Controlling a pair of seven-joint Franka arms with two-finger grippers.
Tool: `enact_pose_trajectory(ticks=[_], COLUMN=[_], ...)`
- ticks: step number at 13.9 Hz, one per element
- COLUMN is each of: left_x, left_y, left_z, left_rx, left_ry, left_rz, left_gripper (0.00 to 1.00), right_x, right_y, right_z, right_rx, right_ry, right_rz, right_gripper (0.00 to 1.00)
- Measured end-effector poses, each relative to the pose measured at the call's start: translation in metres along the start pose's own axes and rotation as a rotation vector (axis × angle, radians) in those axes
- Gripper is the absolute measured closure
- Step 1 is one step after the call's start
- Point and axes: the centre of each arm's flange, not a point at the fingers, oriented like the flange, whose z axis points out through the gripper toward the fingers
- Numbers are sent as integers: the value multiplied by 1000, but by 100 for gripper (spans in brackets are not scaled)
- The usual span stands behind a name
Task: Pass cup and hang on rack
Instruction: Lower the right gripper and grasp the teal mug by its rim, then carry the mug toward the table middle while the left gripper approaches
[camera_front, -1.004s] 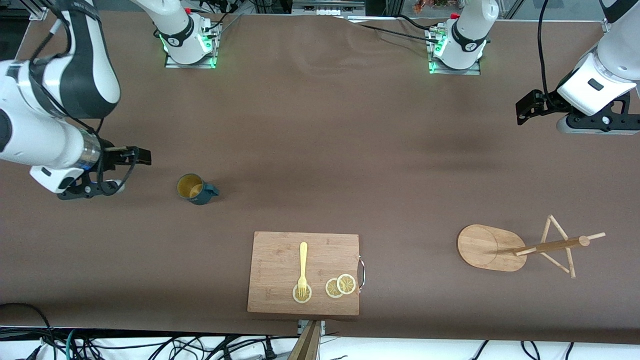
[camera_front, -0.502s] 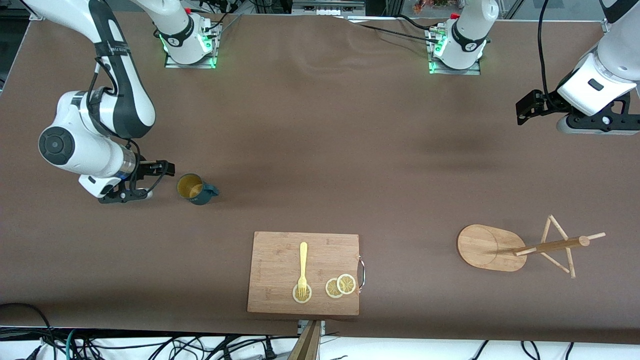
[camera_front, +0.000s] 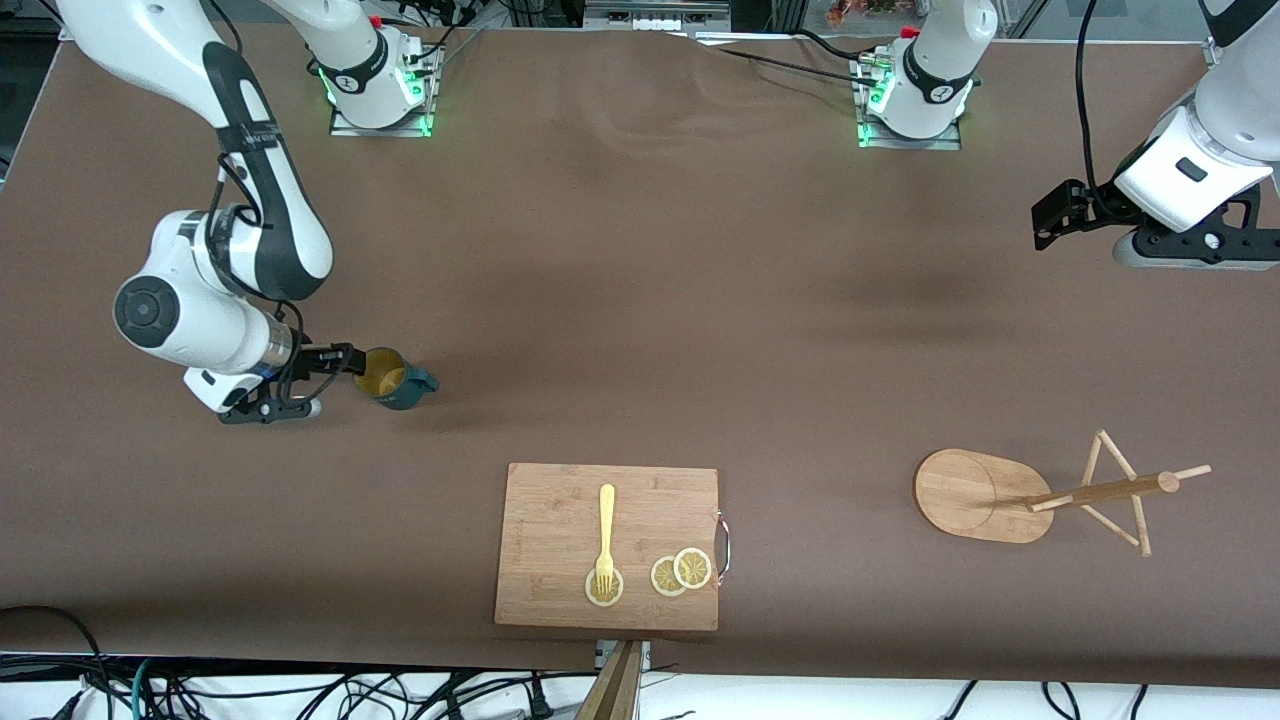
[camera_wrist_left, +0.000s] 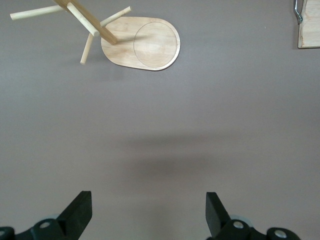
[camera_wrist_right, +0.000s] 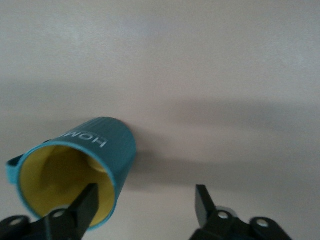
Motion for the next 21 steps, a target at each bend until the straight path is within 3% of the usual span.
enact_pose_trajectory(ticks=[1,3,4,10,16,21], left_x=[0,0,0,0,0,9], left_y=[0,0,0,0,0,-2], left_z=[0,0,0,0,0,14], left_rx=[0,0,0,0,0,-54], left_ry=[0,0,0,0,-2,-28], left_rz=[0,0,0,0,-1,-14], left_gripper=[0,0,0,0,0,0], right_x=[1,3,3,4,6,3], right_y=[-1,-4,-5,-20,-84,-225], right_z=[8,16,17,19,12,-21], right_rx=[-2,1,5,11,4,10], right_ry=[-1,0,-1,-3,17,67], right_rz=[-2,-1,0,-16,-112,-61], right_gripper=[15,30,30,95,96,96])
